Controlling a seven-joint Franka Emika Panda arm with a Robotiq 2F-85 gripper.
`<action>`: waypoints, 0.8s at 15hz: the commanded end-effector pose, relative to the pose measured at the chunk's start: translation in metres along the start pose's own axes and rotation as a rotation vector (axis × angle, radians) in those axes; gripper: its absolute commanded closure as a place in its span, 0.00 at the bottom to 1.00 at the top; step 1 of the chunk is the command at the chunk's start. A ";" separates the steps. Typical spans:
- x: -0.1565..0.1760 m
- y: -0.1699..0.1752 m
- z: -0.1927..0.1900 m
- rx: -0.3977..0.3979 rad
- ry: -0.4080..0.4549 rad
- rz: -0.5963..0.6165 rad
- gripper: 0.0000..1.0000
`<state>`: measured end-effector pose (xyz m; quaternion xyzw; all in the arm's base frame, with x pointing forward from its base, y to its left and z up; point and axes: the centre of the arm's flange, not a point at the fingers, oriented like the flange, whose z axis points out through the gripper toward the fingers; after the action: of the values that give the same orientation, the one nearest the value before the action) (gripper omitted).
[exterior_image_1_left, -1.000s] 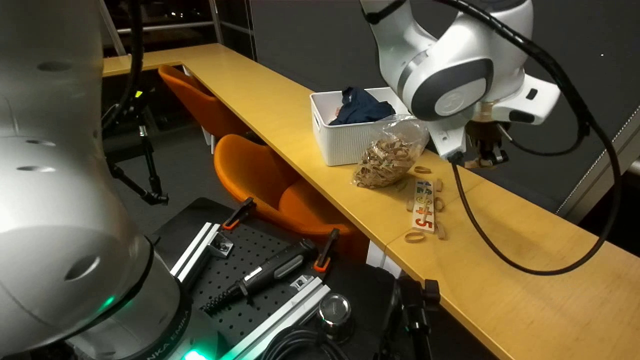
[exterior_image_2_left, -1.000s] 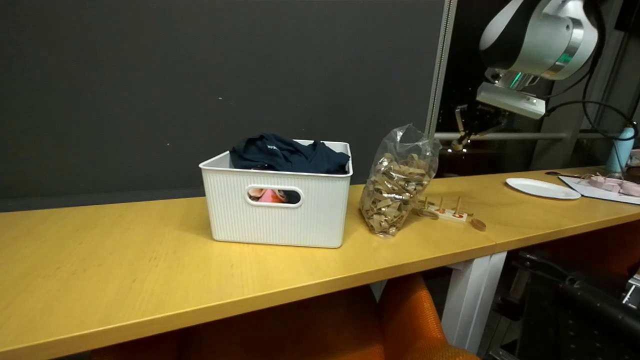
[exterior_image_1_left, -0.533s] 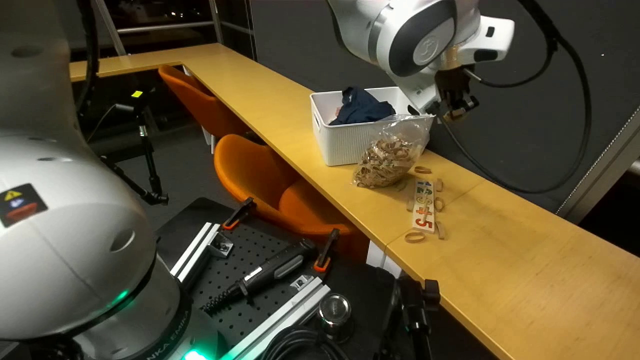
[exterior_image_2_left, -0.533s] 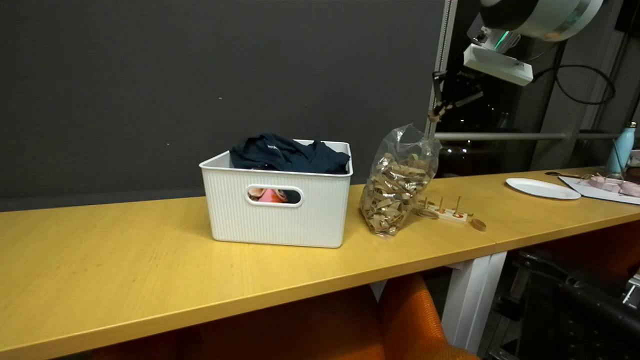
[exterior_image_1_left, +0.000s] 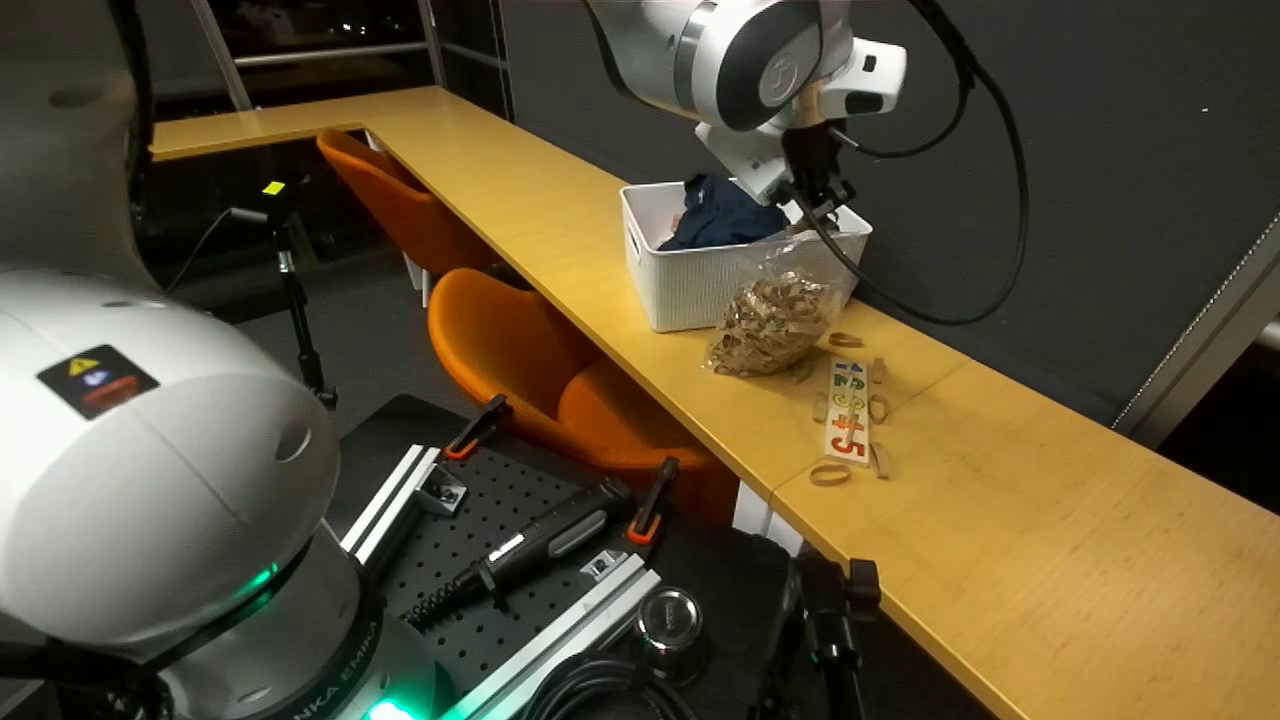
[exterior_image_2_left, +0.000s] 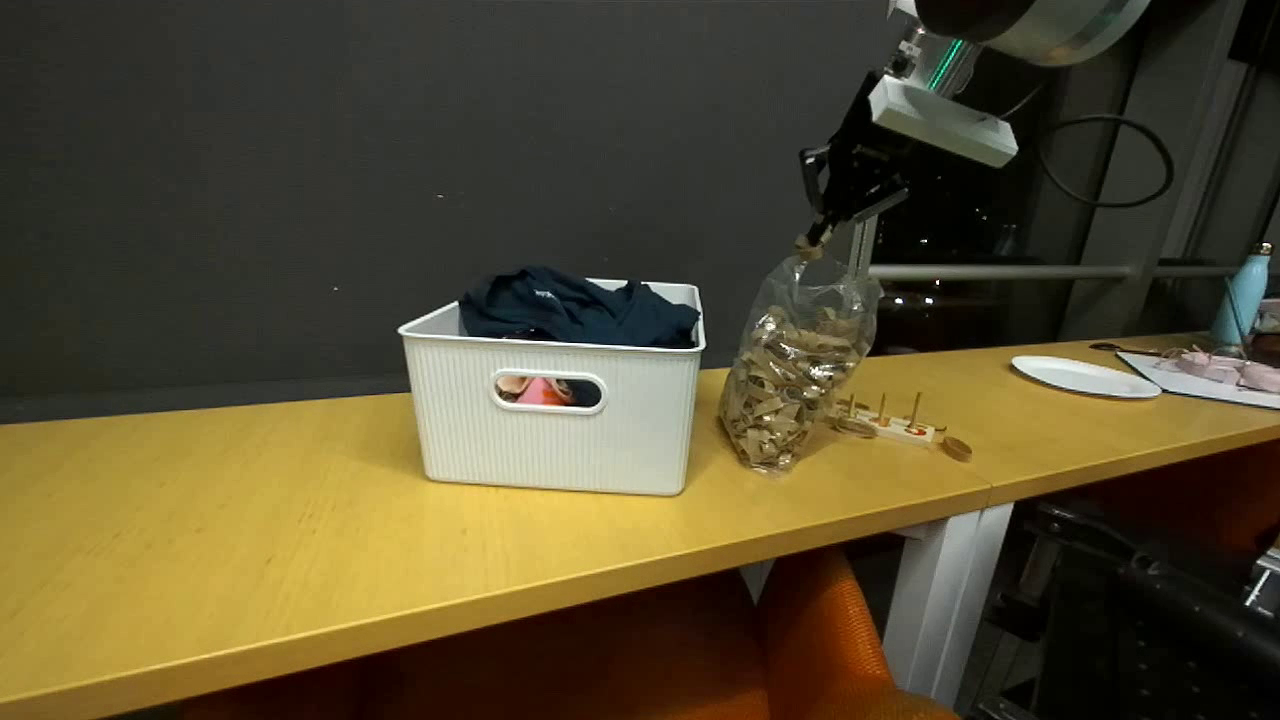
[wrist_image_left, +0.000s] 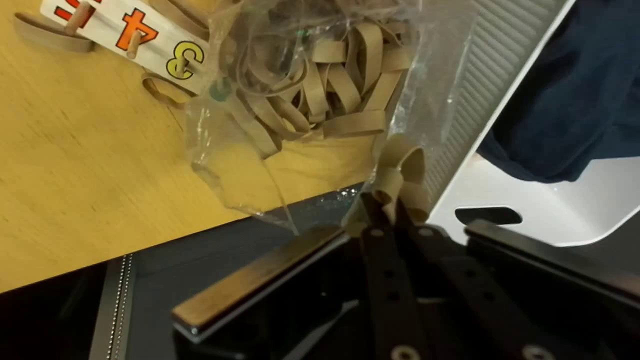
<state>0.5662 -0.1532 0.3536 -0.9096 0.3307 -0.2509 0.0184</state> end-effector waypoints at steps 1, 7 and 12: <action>0.000 -0.009 0.001 -0.014 -0.043 -0.003 0.99; -0.009 -0.005 0.006 -0.036 -0.066 0.011 0.99; -0.015 0.007 0.006 -0.057 -0.080 0.054 0.99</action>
<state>0.5630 -0.1507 0.3363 -0.9122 0.3487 -0.2144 0.0161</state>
